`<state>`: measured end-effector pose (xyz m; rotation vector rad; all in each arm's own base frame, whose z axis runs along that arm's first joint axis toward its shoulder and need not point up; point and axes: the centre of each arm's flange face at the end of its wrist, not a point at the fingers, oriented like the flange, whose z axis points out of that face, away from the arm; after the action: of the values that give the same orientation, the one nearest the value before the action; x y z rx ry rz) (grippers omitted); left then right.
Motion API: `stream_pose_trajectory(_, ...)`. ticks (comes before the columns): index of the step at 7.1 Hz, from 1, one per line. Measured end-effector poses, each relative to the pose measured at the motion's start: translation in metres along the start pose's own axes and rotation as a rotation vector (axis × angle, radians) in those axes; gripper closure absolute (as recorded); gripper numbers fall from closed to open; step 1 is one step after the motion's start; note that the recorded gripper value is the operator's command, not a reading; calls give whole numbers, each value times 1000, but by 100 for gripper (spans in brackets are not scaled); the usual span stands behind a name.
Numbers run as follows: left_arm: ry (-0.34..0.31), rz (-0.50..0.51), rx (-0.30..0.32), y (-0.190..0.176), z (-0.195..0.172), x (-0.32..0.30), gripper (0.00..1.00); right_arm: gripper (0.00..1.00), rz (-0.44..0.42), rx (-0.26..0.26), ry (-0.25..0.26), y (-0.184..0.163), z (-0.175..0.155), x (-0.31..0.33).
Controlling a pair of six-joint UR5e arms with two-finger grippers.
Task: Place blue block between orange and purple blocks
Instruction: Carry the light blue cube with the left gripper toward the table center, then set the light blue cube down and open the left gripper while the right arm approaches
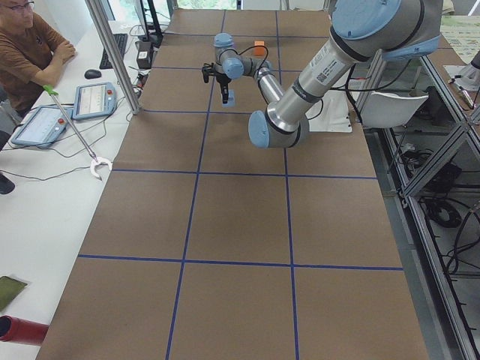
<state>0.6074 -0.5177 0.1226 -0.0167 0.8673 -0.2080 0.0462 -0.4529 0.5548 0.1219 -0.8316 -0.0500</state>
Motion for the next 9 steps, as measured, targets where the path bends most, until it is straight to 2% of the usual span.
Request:
stream_pose_trajectory(3, -19, 22, 0, -2, 28, 9, 100, 0, 107, 92, -68, -32, -53, -79)
stream_pose_trajectory(6, -51, 85, 7, -4, 43, 1, 100, 0, 173, 92, -110, -62, -58, -157)
stream_pose_trajectory(7, -60, 110, 5, -5, 48, -5, 30, 0, 193, 87, -124, -70, -57, -185)
stream_pose_trajectory(8, -67, 135, 3, -7, 51, -10, 0, 0, 206, 83, -137, -77, -56, -209)
stream_pose_trajectory(9, -63, 148, 5, -9, 49, -14, 0, 0, 211, 78, -146, -81, -54, -227)
